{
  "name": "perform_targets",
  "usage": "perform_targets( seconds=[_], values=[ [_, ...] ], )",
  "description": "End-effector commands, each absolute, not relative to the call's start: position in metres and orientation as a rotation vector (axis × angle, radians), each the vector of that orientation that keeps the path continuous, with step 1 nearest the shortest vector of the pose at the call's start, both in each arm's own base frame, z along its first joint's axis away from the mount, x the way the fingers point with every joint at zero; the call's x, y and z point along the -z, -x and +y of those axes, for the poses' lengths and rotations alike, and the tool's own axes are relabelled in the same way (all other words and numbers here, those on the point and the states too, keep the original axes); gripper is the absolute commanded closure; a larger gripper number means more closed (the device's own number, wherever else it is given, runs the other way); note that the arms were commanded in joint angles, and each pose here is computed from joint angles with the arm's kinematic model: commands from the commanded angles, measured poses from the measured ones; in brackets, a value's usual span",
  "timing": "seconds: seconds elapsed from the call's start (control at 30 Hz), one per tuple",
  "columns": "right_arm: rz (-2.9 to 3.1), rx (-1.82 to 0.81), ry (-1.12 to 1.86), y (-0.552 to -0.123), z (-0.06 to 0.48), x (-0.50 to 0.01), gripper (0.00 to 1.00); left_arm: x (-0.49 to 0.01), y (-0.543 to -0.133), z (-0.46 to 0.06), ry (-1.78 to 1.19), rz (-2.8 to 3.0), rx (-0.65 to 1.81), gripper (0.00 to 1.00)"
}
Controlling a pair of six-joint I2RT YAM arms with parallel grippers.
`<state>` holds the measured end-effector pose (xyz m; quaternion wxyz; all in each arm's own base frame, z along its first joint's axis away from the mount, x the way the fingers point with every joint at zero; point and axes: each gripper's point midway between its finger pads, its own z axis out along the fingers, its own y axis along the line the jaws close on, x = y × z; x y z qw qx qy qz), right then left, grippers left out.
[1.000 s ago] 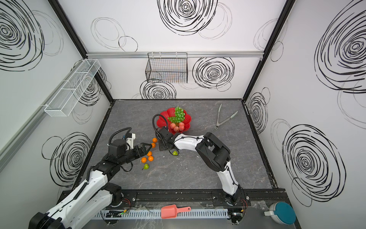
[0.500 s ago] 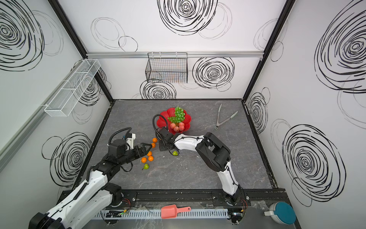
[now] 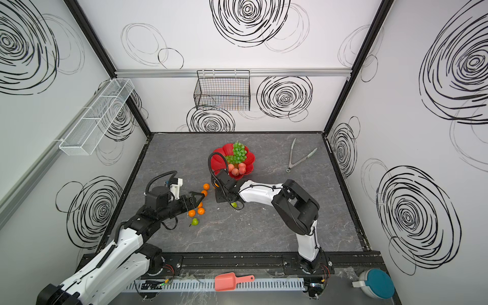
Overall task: Arrange fruit in a fruit bowl
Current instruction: Pick up the fruit from the center of the table, then place the fruit in the fruit bowl.
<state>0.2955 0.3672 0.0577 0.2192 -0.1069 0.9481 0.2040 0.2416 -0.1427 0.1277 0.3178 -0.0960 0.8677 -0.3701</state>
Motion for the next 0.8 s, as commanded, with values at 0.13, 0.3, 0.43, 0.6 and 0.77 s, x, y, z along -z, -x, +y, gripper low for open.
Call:
perform_targets(
  seconds=[0.13, 0.3, 0.43, 0.6, 0.77],
  values=[
    [2.559, -0.622, 0.227, -0.297, 0.353, -0.096, 0.59, -0.146, -0.248, -0.161, 0.194, 2.227, 1.01, 0.04],
    [2.532, -0.633, 0.189, -0.305, 0.339, -0.112, 0.59, -0.153, -0.251, -0.172, 0.162, 2.216, 1.024, 0.04],
    [2.513, -0.633, 0.156, -0.316, 0.325, -0.12, 0.6, -0.161, -0.259, -0.178, 0.15, 2.202, 1.032, 0.04],
    [2.512, -0.606, 0.135, -0.334, 0.31, -0.121, 0.6, -0.17, -0.271, -0.186, 0.136, 2.184, 1.039, 0.04],
    [2.498, -0.577, 0.104, -0.356, 0.294, -0.124, 0.6, -0.18, -0.285, -0.193, 0.12, 2.164, 1.051, 0.04]
  ],
)
